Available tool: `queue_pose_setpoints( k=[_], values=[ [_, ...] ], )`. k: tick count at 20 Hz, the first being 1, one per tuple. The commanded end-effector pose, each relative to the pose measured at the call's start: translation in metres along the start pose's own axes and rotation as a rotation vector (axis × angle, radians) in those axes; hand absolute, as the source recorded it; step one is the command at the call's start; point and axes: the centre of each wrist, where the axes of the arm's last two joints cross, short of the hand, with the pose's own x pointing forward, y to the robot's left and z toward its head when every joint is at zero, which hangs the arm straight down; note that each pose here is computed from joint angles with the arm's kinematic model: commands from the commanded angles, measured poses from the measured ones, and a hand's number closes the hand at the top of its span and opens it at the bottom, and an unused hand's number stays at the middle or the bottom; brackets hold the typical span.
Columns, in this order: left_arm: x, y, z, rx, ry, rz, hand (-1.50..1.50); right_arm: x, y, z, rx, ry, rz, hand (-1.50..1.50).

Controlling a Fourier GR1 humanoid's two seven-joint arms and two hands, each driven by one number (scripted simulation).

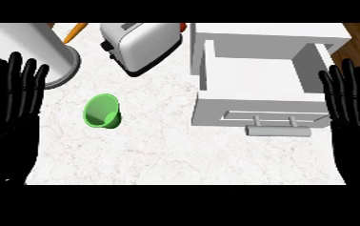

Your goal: Pick up the cup, place it into the drawer and close the drawer

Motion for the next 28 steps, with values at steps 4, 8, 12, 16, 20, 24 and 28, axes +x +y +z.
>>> queue_pose_setpoints(
  k=[4,8,12,16,20,24,28],
  values=[
    [-0.014,0.017,0.0,-0.08,-0.003,0.052,-1.5,-0.007,0.009,-0.013,0.039,-0.033,-0.016,-1.5],
    [-0.042,0.019,0.004,0.035,0.246,0.227,-1.5,0.005,0.009,-0.011,0.161,0.104,-0.043,-1.5],
    [-0.048,0.054,0.007,0.045,0.246,0.229,-1.5,-0.014,0.017,-0.021,0.166,0.125,-0.056,-1.5],
    [-0.074,0.046,0.002,0.07,0.291,0.211,-1.5,-0.02,-0.011,-0.024,0.184,0.11,-0.05,-1.5],
    [-0.11,0.055,0.004,0.087,0.328,0.162,-1.5,-0.02,-0.013,-0.04,0.179,0.117,-0.042,-1.5],
    [-0.132,0.076,0.008,0.097,0.383,0.151,-1.5,-0.037,-0.007,-0.045,0.161,0.09,-0.067,-1.5],
    [-0.16,0.068,0.045,0.12,0.416,0.137,-1.5,-0.014,-0.004,-0.04,0.186,0.084,-0.049,-1.5]
  ],
)
